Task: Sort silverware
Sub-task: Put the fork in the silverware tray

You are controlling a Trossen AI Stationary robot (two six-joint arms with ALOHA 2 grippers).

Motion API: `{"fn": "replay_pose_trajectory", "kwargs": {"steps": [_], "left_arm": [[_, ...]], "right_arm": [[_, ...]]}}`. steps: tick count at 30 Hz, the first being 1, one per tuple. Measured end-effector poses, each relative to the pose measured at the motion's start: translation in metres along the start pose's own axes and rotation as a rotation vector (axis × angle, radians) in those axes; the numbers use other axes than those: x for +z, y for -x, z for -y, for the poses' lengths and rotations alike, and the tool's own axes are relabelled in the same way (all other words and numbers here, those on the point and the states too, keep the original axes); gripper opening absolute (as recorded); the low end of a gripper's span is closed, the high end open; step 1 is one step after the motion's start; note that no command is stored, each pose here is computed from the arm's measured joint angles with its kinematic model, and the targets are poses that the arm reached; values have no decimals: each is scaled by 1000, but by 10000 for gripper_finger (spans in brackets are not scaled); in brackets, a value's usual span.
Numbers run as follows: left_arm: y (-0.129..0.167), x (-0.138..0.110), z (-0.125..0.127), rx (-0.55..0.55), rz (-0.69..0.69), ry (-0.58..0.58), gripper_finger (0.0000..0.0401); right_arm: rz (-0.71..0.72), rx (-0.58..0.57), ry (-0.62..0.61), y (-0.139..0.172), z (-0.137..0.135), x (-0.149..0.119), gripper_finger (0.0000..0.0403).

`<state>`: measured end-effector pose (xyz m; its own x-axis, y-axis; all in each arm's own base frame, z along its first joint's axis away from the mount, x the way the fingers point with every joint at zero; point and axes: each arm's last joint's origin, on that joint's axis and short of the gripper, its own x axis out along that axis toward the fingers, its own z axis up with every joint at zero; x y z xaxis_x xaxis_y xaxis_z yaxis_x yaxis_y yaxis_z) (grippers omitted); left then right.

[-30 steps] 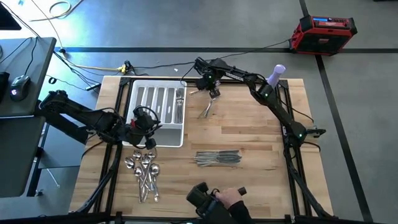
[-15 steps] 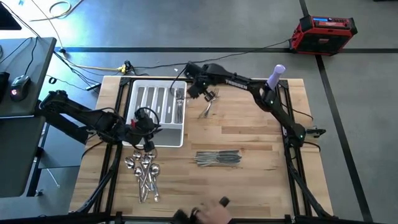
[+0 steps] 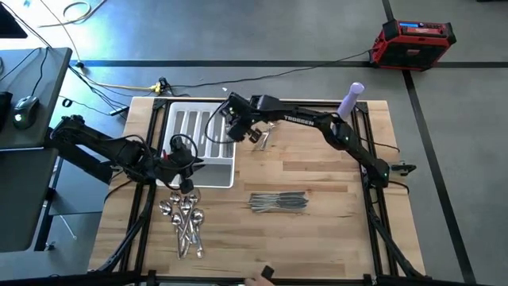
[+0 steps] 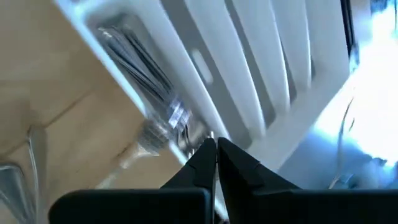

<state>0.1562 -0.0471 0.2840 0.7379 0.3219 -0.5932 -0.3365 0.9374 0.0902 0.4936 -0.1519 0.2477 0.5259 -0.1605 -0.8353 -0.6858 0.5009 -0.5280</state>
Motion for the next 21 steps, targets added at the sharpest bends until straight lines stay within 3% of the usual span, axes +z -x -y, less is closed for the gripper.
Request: {"fn": "replay_pose_trajectory", "kwargs": {"steps": [4,8,12,14,18,21], "left_arm": [[0,0,0,0,0,1,58],[0,0,0,0,0,0,58],[0,0,0,0,0,0,58],[0,0,0,0,1,1,58],[0,0,0,0,1,1,58],[0,0,0,0,1,1,58]], "right_arm": [[-40,36,-262,0,2,-24,0],[-56,167,-508,3,-5,-50,2],[-76,258,-711,5,-11,-65,33],[-63,286,-758,5,-12,-64,65],[-20,338,-739,-5,-21,-48,143],[-49,300,-705,-18,-28,-32,199]]}}
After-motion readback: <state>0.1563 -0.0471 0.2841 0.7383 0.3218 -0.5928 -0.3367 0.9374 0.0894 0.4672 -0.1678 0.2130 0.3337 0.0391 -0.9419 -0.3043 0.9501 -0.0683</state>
